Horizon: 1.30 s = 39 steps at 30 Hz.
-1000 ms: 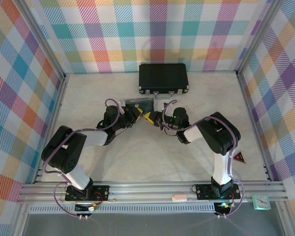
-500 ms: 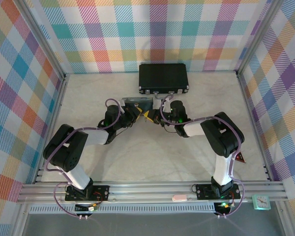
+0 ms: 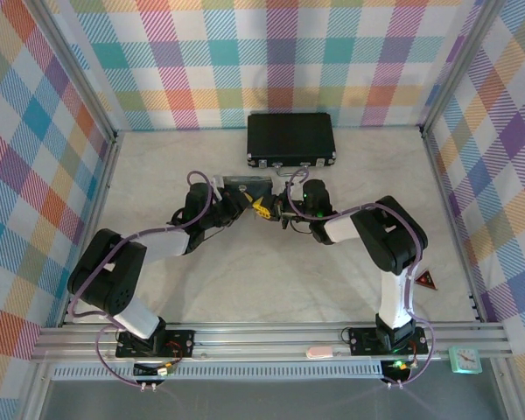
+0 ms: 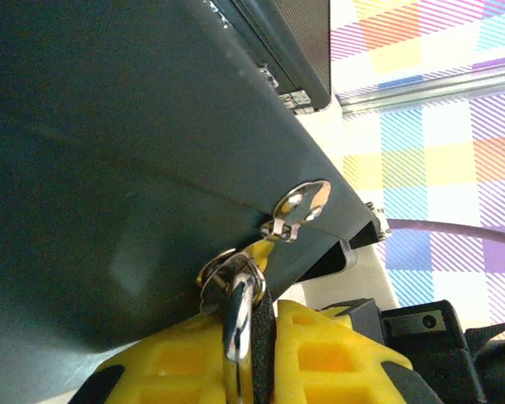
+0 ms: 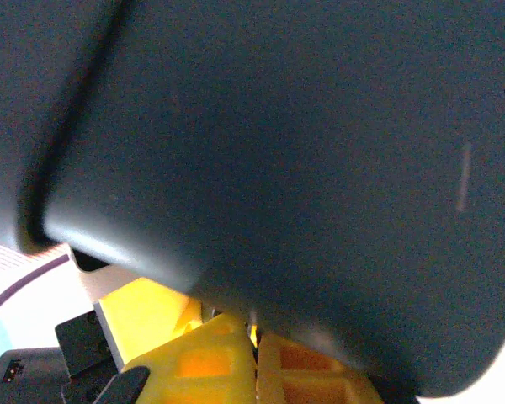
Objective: Unlock a padlock with a key
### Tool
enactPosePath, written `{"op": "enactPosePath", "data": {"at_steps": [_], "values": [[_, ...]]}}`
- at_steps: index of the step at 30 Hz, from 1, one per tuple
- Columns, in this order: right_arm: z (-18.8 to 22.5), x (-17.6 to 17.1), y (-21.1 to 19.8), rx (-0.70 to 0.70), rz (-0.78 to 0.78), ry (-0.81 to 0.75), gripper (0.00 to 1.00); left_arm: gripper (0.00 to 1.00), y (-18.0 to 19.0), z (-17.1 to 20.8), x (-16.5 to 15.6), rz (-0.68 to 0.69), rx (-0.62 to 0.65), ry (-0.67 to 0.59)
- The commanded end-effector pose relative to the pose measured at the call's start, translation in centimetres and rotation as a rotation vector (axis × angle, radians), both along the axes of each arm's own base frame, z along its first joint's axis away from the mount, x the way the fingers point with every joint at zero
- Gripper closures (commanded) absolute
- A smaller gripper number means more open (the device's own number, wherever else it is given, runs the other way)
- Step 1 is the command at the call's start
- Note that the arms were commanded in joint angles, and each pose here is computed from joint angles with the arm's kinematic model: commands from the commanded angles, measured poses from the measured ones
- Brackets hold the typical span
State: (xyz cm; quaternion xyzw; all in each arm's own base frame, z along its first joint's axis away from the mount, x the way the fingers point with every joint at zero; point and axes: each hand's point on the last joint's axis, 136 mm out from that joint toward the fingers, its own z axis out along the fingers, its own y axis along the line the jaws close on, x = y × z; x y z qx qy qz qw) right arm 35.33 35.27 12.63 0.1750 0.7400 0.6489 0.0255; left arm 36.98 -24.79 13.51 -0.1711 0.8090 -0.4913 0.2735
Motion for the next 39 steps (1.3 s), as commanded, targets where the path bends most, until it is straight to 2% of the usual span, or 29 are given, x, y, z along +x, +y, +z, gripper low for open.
{"op": "enactPosePath", "data": {"at_steps": [1, 6, 9, 13, 18, 22, 26, 30, 35, 39], "values": [[3.8, 2.1, 0.8, 0.033, -0.092, -0.13, 1.0, 1.0, -6.0, 3.2, -6.7, -0.417, -0.107, -0.046], [2.6, 1.9, 0.3, 0.039, -0.121, -0.068, 1.0, 1.0, -5.8, 4.1, -5.1, -0.346, -0.122, -0.101], [3.2, 2.1, 0.2, 0.157, -0.155, 0.044, 1.0, 1.0, -5.7, 4.7, -4.6, -0.337, -0.124, -0.211], [5.8, 2.6, -0.3, 0.365, -0.207, 0.175, 1.0, 1.0, -4.7, 3.4, -4.5, -0.314, -0.088, -0.367], [9.2, 2.5, 0.4, 0.544, -0.234, 0.364, 1.0, 1.0, -3.6, 0.6, -3.6, -0.248, -0.072, -0.399], [11.5, 2.8, 1.4, 0.612, -0.218, 0.389, 1.0, 1.0, -3.3, -0.9, -2.8, -0.206, -0.085, -0.399], [10.2, 2.8, 2.6, 0.597, -0.2, 0.422, 1.0, 1.0, -2.8, -1.4, -2.5, -0.179, -0.064, -0.401], [7.1, 3.0, 2.8, 0.527, -0.209, 0.411, 1.0, 1.0, -1.8, -1.4, -2.1, -0.137, -0.053, -0.377], [2.8, 3.1, 2.0, 0.376, -0.217, 0.32, 0.99, 1.0, -1.0, -1.4, -1.8, -0.077, -0.075, -0.322], [0.6, 2.9, 1.1, 0.252, -0.215, 0.243, 0.92, 1.0, -0.5, -1.4, -1.5, -0.042, -0.082, -0.283]]}}
